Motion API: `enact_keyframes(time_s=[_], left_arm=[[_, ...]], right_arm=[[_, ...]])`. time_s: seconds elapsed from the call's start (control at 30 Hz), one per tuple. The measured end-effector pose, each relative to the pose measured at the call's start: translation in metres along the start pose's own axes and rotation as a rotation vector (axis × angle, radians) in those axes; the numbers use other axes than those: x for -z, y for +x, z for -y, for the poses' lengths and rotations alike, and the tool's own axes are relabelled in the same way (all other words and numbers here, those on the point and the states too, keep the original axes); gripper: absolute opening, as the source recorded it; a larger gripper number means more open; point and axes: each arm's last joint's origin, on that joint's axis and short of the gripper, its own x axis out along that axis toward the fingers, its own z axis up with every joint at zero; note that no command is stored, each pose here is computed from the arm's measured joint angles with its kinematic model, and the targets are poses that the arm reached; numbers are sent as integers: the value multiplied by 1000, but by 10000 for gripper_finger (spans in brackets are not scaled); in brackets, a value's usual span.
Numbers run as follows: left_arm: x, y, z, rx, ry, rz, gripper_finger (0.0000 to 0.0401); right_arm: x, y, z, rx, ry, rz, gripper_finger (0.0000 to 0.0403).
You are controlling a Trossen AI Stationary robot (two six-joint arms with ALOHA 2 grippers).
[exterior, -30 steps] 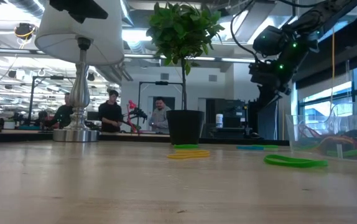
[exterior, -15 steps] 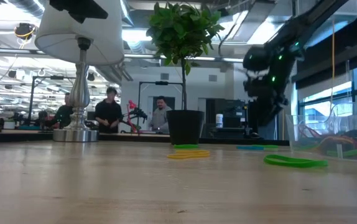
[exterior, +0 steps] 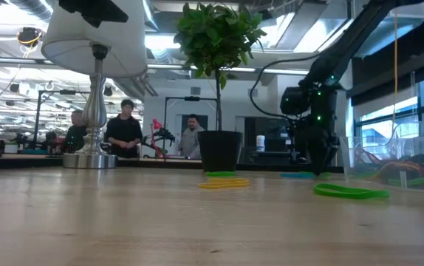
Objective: Pick and place rubber bands into bin
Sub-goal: Put the green rubber band into the transparent bin
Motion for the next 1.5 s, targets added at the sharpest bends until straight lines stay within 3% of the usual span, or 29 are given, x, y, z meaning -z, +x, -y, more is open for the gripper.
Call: enact_keyframes(time_s=[0.3,0.4,0.5,0.7,0.9,1.17,1.5], left_arm=[[0,0,0,0,0,0,4],[0,0,0,0,0,0,5],[0,0,0,0,0,0,7],[0,0,0,0,0,1,6],[0,0,0,0,0,1,4],[0,0,0,0,0,1,7],[0,0,0,8,-3,1,4]], right_arm=[[4,2,-1,-16,-3,-52,12],[20,-17,-2,-6,31,-113,11],[23,-55,-3,13,80,19,4],[69,-126,-22,7,203,121,2],[122,-165,-54,-67,306,131,1],[158,-154,-100,-132,374,56,0],[167,-109,-150,-190,406,19,0]])
